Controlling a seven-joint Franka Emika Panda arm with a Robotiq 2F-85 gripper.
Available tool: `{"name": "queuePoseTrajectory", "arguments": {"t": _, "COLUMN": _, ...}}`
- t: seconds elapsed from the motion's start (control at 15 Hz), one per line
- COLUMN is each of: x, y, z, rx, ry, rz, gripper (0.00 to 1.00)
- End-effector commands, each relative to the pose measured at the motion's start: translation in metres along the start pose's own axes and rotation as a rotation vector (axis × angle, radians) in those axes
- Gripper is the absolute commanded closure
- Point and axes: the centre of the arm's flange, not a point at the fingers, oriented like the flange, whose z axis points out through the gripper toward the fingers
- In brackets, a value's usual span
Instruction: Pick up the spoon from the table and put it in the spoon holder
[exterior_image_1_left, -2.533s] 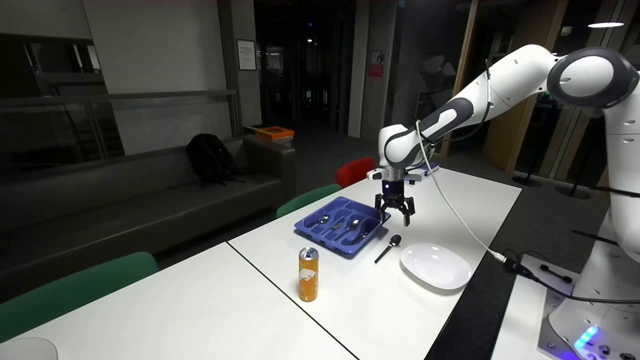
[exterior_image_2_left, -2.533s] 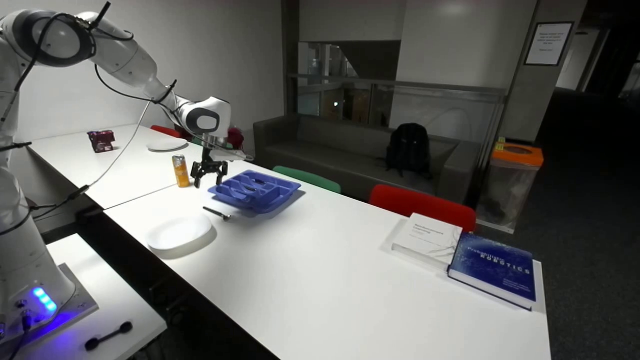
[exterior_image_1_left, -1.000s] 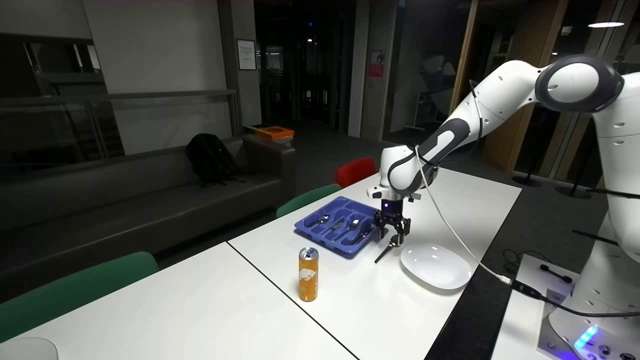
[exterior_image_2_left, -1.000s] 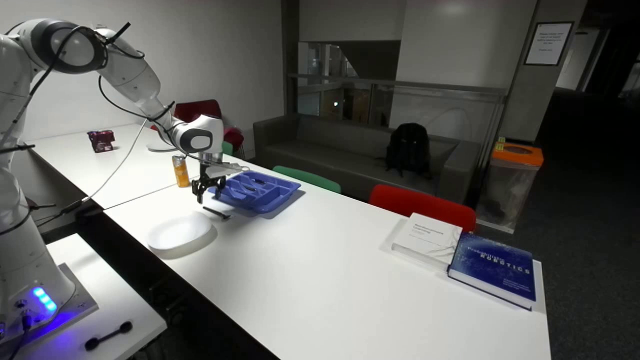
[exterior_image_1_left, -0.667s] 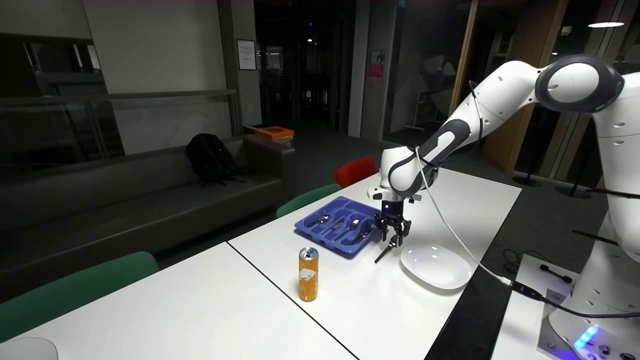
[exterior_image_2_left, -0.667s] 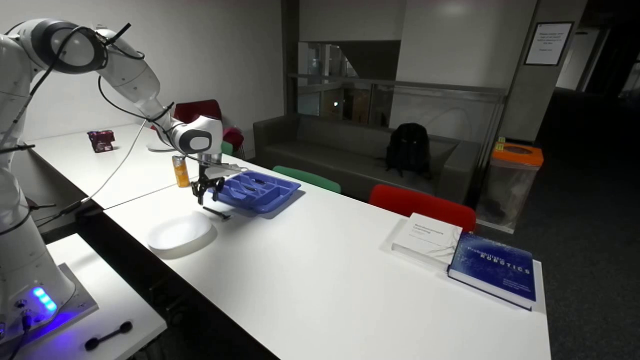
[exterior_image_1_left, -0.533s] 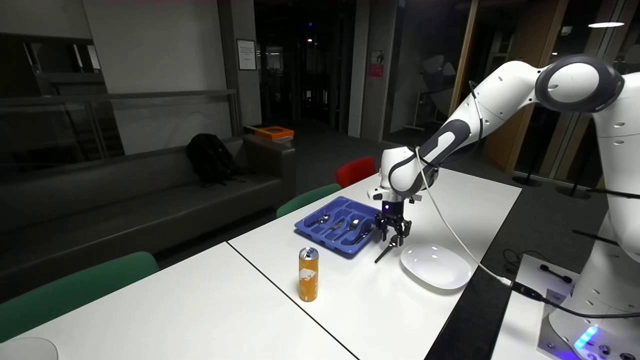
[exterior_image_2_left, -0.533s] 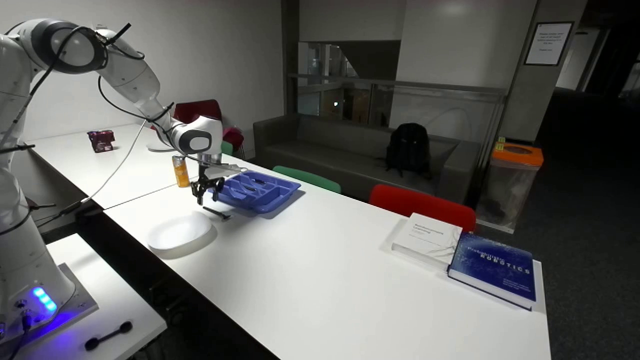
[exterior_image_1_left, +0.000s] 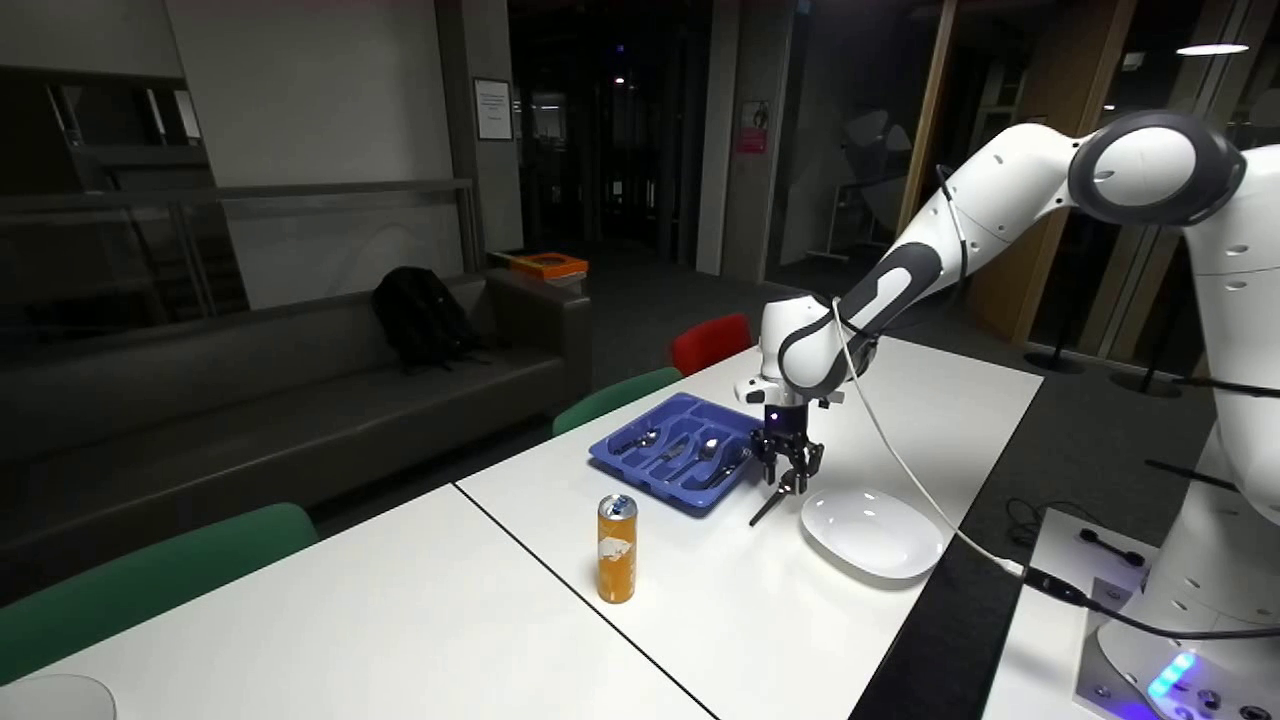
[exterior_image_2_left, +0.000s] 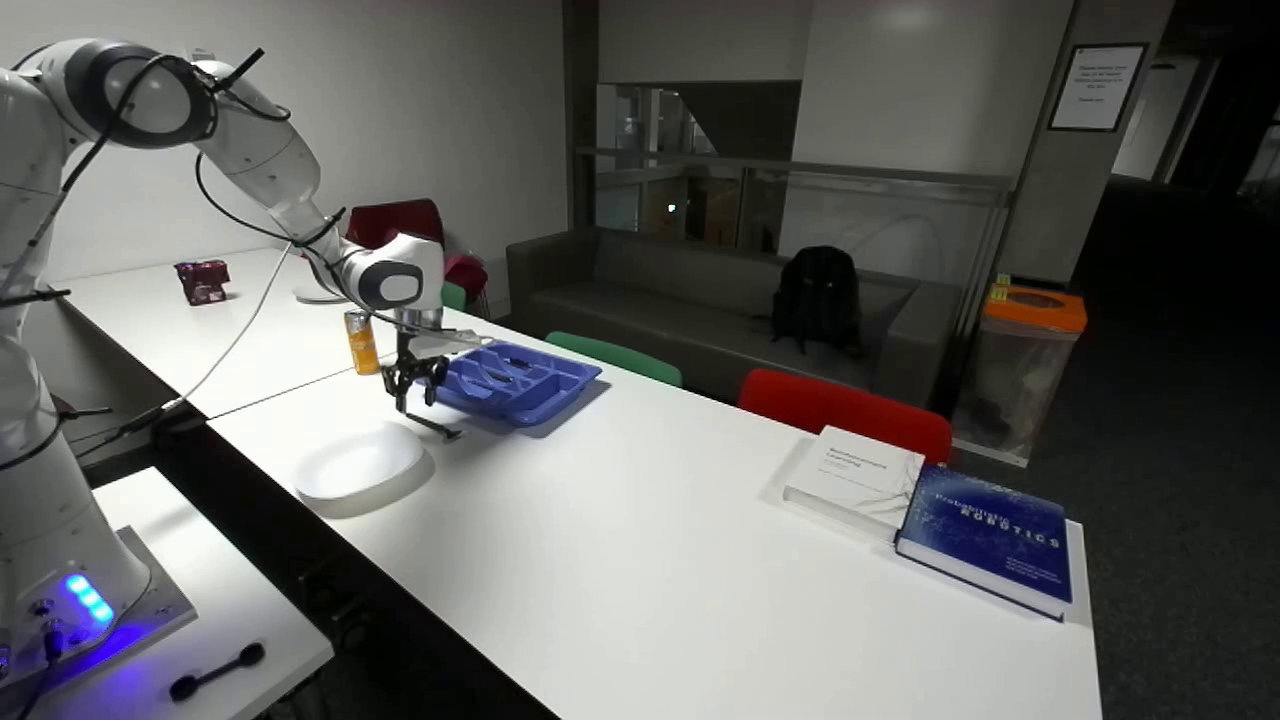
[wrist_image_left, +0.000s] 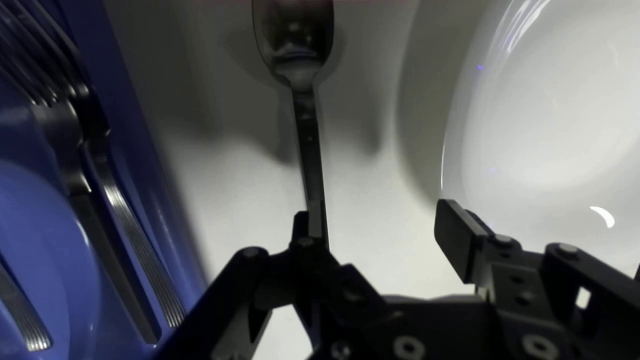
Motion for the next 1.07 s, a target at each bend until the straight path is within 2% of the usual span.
{"name": "queuePoseTrajectory", "arguments": {"t": 0.0, "x": 0.0, "y": 0.003, "z": 0.006, "rx": -0.026, "ry": -0.017, "rz": 0.01, "gripper": 0.38}}
{"name": "queuePoseTrajectory", "arguments": {"t": 0.67, "x": 0.003, "y": 0.015, "z": 0.023, "rx": -0.008, "ry": -0.052, "rz": 0.009, "gripper": 0.43}}
{"name": "queuePoseTrajectory", "arguments": {"t": 1.0, "x": 0.005, "y": 0.02, "z": 0.026, "rx": -0.013, "ry": -0.063, "rz": 0.012, "gripper": 0.4}}
